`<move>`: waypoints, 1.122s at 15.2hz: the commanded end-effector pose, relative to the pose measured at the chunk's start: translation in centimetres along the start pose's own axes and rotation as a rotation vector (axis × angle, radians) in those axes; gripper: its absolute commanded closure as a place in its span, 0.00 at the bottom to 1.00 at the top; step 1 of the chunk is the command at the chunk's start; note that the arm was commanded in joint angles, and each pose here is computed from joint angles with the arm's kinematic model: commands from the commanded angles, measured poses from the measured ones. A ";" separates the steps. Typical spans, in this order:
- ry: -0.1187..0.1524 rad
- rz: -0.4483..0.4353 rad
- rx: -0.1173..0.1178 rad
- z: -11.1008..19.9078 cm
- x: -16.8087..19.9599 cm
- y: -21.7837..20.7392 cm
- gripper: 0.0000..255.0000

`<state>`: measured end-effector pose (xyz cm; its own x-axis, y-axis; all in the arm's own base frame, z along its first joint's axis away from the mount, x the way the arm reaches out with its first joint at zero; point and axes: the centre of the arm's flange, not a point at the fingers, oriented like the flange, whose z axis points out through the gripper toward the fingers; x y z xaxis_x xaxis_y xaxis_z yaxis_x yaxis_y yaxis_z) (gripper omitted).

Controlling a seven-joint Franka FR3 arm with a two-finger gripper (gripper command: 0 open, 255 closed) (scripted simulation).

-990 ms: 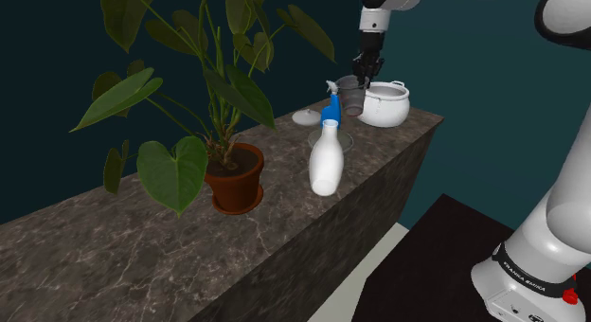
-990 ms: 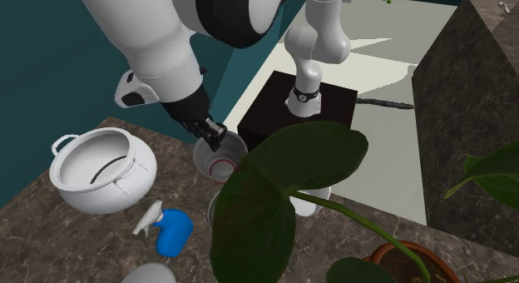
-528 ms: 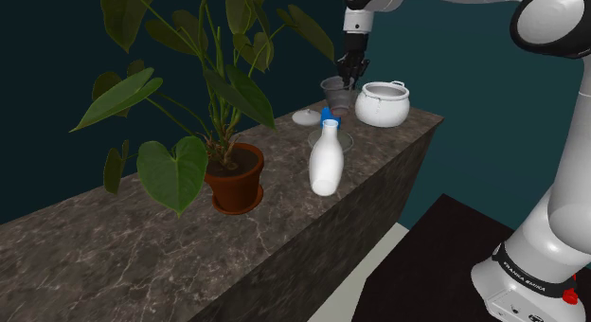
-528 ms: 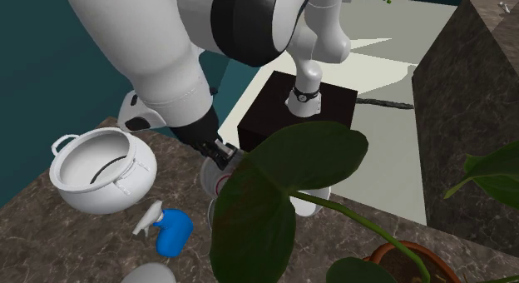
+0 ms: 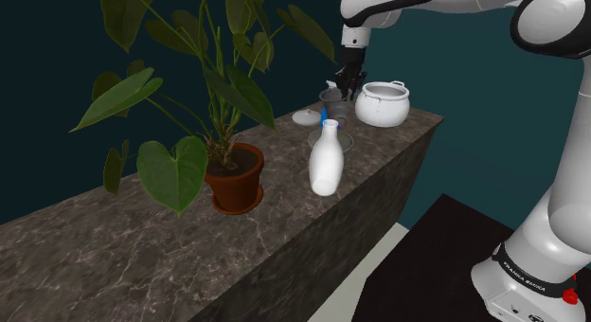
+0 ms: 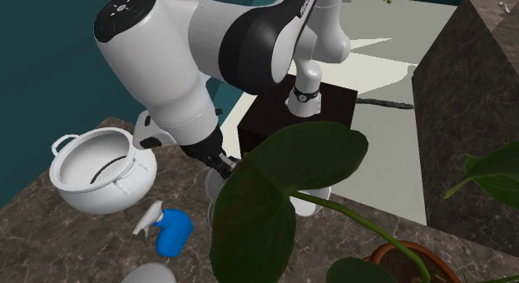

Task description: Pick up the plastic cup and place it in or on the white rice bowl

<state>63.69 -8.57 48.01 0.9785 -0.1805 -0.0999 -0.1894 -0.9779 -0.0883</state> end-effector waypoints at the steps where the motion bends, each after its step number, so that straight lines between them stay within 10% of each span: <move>1: 0.001 0.000 0.000 1.1 0.1 0.2 1.00; 16: 0.001 0.000 0.000 5.1 0.5 0.6 1.00; 17: 0.001 0.000 0.000 5.2 0.5 0.6 0.00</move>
<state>63.68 -8.80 42.97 0.9787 -0.1821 -0.0953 -0.1905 -0.9777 -0.0881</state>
